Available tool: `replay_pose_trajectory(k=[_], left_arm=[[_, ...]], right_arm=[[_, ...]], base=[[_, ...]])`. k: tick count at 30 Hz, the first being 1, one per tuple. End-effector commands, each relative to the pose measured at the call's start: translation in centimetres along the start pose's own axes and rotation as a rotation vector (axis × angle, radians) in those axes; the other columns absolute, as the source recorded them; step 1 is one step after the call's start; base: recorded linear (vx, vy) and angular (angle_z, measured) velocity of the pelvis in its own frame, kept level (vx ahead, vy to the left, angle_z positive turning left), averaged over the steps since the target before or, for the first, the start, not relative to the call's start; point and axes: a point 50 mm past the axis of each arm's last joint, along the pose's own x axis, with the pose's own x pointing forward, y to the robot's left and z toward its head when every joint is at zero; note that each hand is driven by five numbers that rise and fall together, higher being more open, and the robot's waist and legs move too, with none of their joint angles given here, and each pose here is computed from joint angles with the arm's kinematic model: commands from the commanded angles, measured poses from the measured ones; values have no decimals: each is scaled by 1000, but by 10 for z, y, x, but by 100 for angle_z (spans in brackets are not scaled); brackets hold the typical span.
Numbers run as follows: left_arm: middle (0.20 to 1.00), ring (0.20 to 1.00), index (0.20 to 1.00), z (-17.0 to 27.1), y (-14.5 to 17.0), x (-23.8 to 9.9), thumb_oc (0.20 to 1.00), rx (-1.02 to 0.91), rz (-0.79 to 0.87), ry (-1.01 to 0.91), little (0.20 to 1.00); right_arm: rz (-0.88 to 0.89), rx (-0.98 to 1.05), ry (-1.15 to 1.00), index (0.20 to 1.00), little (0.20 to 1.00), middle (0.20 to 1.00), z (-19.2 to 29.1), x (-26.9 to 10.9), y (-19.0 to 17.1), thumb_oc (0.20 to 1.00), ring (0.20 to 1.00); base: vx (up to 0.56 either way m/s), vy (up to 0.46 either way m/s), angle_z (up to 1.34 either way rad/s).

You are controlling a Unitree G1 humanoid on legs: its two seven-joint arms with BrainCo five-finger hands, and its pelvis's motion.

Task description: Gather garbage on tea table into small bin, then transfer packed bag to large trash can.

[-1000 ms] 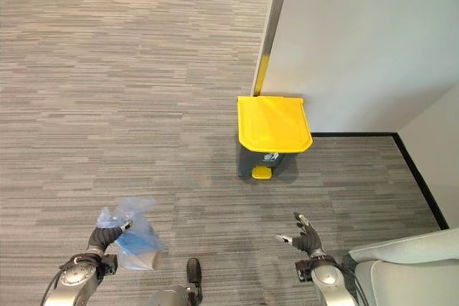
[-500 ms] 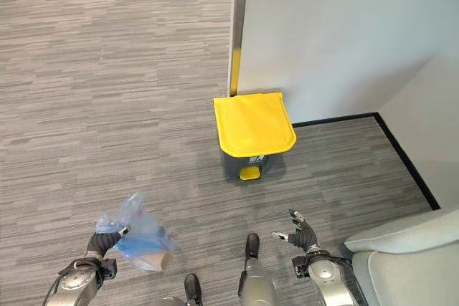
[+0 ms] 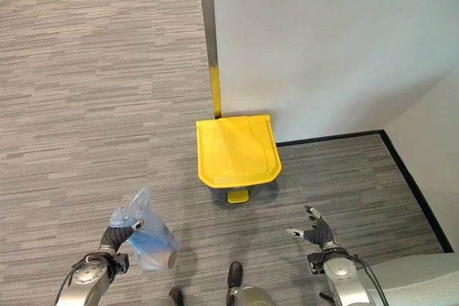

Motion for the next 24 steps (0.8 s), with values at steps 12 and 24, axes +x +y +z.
replay_pose_trajectory(k=[12,24], left_arm=[[200,200,200,19,25,-5,200,87,46,-91,200],[200,200,200,8,29,-10,200,60,67,-56,200]], right_arm=[[34,24,-30,1000,1000,1000,6,2,18,1000,1000],[0,20,12,1000,1000,1000,-5,-2,7,1000,1000]], base=[[156,139,-41],[107,-51,7]])
